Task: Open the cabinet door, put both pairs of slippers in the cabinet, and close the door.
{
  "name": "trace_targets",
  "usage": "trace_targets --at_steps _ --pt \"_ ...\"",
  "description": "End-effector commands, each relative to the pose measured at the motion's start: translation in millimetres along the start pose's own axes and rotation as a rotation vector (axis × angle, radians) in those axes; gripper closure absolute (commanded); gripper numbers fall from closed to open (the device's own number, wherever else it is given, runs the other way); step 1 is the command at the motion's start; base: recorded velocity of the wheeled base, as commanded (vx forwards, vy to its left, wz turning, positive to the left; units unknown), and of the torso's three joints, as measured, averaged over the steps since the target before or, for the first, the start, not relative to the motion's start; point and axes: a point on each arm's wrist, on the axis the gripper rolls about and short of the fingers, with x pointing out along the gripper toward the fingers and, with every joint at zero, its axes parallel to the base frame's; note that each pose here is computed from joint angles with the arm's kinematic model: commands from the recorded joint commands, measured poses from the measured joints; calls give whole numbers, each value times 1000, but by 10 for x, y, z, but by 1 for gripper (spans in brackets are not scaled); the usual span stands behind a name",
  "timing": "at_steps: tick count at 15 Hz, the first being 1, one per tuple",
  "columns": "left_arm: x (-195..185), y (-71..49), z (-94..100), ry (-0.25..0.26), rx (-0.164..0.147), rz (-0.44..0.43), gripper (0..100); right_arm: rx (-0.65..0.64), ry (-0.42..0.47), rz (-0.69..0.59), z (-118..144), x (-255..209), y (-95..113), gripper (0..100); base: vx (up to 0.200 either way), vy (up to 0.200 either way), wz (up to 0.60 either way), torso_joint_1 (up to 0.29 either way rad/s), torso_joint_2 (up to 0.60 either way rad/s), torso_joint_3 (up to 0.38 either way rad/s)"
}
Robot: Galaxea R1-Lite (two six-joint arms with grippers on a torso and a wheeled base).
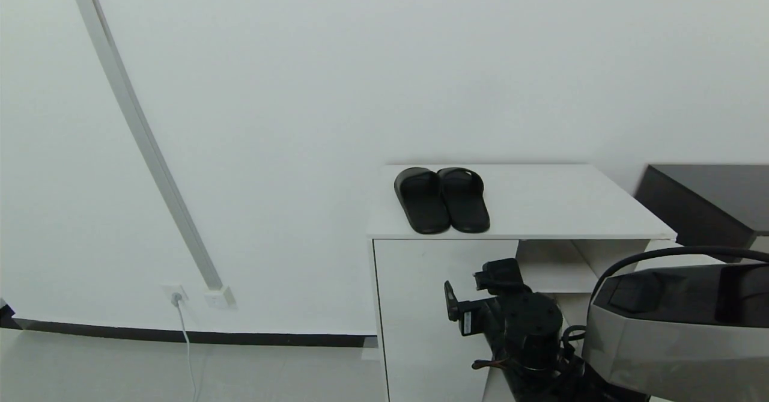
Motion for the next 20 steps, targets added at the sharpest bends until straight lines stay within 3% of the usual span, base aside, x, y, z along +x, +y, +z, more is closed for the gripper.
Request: trace_targets --at_steps 1,10,13,15,17,18,20 --pt "1 0 1 1 -1 0 100 -4 4 1 -9 -13 -5 0 0 0 0 261 -603 -339" --pt "1 0 1 1 -1 0 100 -24 14 28 -36 -14 -1 0 0 0 0 206 -451 -251" --pt "1 0 1 1 -1 0 100 -65 8 39 -15 -17 0 0 0 0 0 24 -54 -27" --pt "1 0 1 1 1 0 100 -40 -20 43 168 22 41 0 0 0 0 0 0 0" --pt "1 0 1 1 7 0 100 -6 30 42 274 77 94 0 0 0 0 0 0 0" --pt "1 0 -1 3 33 0 100 40 79 38 506 141 169 0 0 0 0 0 0 0" --pt "1 0 -1 3 33 0 100 71 137 43 748 135 246 0 0 0 0 0 0 0"
